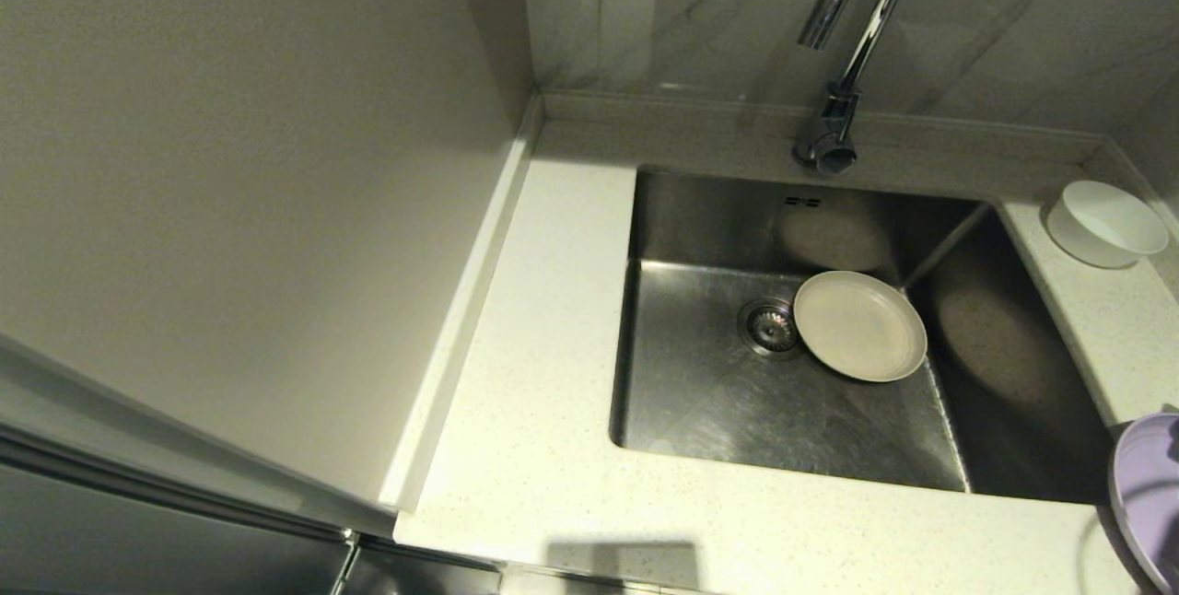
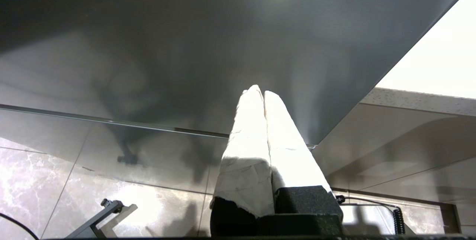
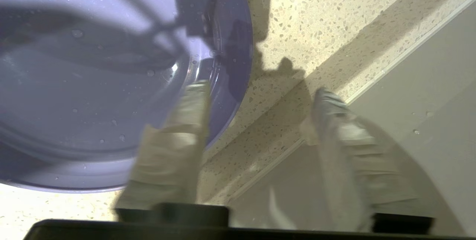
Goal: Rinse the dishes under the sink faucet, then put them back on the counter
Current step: Put a plate back to the table from the sink
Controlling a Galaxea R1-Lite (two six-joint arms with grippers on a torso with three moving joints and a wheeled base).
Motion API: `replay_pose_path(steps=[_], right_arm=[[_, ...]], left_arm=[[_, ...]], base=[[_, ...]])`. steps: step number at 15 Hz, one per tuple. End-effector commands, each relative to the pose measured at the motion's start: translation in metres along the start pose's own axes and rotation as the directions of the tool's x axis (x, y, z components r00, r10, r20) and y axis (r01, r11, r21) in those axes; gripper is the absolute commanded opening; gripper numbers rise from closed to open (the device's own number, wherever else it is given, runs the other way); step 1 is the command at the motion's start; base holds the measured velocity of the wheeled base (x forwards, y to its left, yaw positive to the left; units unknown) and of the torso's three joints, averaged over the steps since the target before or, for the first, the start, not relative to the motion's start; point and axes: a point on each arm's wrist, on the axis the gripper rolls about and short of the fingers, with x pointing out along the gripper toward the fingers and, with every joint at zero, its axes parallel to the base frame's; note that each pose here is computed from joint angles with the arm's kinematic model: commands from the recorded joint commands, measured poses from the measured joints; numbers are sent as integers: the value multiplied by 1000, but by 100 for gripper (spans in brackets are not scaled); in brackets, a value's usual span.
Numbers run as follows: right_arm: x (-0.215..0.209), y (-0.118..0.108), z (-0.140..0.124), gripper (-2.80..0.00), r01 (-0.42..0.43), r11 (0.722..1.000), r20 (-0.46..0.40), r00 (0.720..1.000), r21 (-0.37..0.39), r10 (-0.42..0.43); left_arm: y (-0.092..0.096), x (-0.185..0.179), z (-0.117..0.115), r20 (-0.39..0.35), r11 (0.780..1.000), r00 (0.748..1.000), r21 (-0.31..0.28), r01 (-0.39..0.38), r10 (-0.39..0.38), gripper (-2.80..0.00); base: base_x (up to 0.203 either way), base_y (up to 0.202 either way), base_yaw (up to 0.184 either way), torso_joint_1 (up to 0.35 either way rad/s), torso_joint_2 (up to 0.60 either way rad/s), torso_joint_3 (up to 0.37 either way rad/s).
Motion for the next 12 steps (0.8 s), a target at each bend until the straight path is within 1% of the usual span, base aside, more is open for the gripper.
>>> replay_pose_path(steps=[1, 4, 7, 9, 12], right_arm=[[0, 0, 0, 0, -2, 1000, 6, 1000, -7, 2], [-1, -2, 2, 0, 6, 1000, 24, 1000, -7, -6], [-3, 11, 3, 0, -14, 1000, 36, 999, 4, 14], [2, 16, 13, 0, -40, 999, 78, 996, -11, 41], [4, 28, 17, 0, -69, 998, 91, 993, -5, 69]], left_arm=[[0, 0, 0, 2, 1000, 1000, 0, 0, 0, -280], [0, 0, 0, 2, 1000, 1000, 0, 0, 0, -280], [0, 0, 0, 2, 1000, 1000, 0, 0, 0, -280], [0, 0, 0, 2, 1000, 1000, 0, 0, 0, -280], [0, 0, 0, 2, 1000, 1000, 0, 0, 0, -280]], base=[[0, 0, 0, 0, 0, 0], [0, 0, 0, 0, 0, 0], [0, 0, 0, 0, 0, 0], [0, 0, 0, 0, 0, 0], [0, 0, 0, 0, 0, 0]])
